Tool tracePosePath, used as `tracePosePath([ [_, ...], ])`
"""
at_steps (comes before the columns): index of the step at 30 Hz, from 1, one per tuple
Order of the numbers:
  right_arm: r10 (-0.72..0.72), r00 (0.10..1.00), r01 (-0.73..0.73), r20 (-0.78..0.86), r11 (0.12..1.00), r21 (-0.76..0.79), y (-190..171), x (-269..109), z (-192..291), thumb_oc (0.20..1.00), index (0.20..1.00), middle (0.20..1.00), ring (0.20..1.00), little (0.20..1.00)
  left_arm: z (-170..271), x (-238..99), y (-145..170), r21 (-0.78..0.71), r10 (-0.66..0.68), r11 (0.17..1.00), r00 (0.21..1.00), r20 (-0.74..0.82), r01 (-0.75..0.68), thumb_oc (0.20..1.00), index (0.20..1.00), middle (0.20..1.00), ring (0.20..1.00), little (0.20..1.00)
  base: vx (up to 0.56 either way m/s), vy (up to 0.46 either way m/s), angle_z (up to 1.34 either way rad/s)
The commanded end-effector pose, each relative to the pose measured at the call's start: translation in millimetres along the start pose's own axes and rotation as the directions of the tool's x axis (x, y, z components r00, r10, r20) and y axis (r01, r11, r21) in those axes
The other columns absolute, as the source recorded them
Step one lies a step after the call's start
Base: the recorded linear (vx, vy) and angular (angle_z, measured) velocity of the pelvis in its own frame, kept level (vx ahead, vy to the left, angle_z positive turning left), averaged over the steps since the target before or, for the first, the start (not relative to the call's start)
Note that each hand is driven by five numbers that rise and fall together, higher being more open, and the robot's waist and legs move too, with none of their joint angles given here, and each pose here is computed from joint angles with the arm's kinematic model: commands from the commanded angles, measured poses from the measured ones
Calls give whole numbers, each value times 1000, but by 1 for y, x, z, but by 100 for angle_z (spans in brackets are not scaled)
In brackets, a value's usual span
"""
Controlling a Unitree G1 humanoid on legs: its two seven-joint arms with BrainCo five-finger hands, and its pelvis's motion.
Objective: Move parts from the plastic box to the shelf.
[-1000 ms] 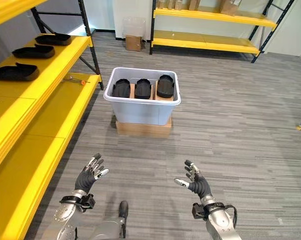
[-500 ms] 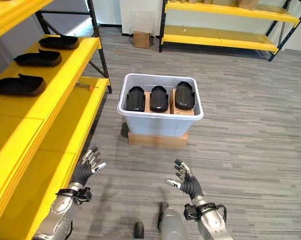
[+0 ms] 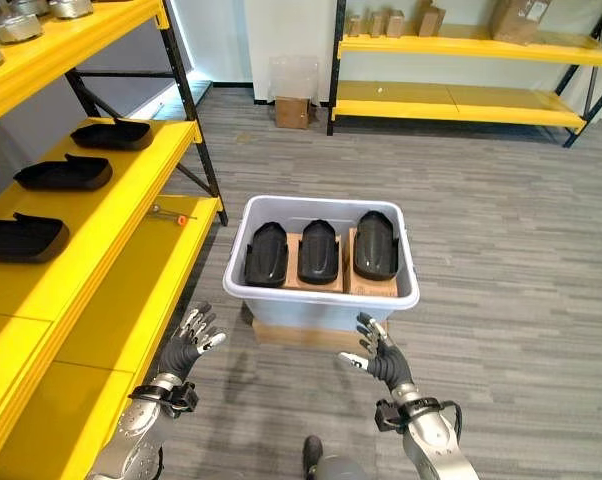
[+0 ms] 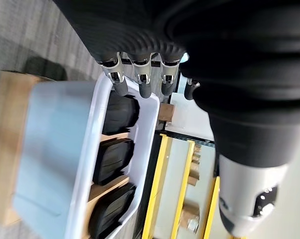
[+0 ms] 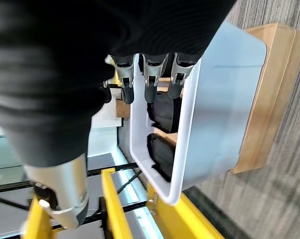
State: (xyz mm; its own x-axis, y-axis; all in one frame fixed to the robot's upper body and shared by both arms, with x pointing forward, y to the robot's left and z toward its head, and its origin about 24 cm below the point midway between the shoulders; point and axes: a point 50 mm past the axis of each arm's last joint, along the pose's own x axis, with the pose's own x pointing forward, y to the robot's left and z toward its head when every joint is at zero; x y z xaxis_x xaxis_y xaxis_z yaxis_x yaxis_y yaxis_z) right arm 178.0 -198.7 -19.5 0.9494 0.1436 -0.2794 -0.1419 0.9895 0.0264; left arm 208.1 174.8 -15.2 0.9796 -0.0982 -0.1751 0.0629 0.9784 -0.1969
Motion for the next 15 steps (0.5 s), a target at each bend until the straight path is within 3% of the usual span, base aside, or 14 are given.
tracePosePath([
  [1,-44,982,46,181,999,-6,-11,9,36,1000,1000,1000,1000,1000,19,-3,1,-3,-6,1000,995,102,7,1000,1000,1000,1000,1000,540,-10,-30],
  [5,-40,985,46,170,998,-33,-9,8,32,1000,1000,1000,1000,1000,16,-8,4,29,-3,1000,996,92,0,1000,1000,1000,1000,1000,485,68,-38],
  [15,11,992,-11,126,1000,2,4,2,20,1000,1000,1000,1000,1000,18,-10,6,41,-10,999,996,92,6,1000,1000,1000,1000,1000,304,116,-50],
])
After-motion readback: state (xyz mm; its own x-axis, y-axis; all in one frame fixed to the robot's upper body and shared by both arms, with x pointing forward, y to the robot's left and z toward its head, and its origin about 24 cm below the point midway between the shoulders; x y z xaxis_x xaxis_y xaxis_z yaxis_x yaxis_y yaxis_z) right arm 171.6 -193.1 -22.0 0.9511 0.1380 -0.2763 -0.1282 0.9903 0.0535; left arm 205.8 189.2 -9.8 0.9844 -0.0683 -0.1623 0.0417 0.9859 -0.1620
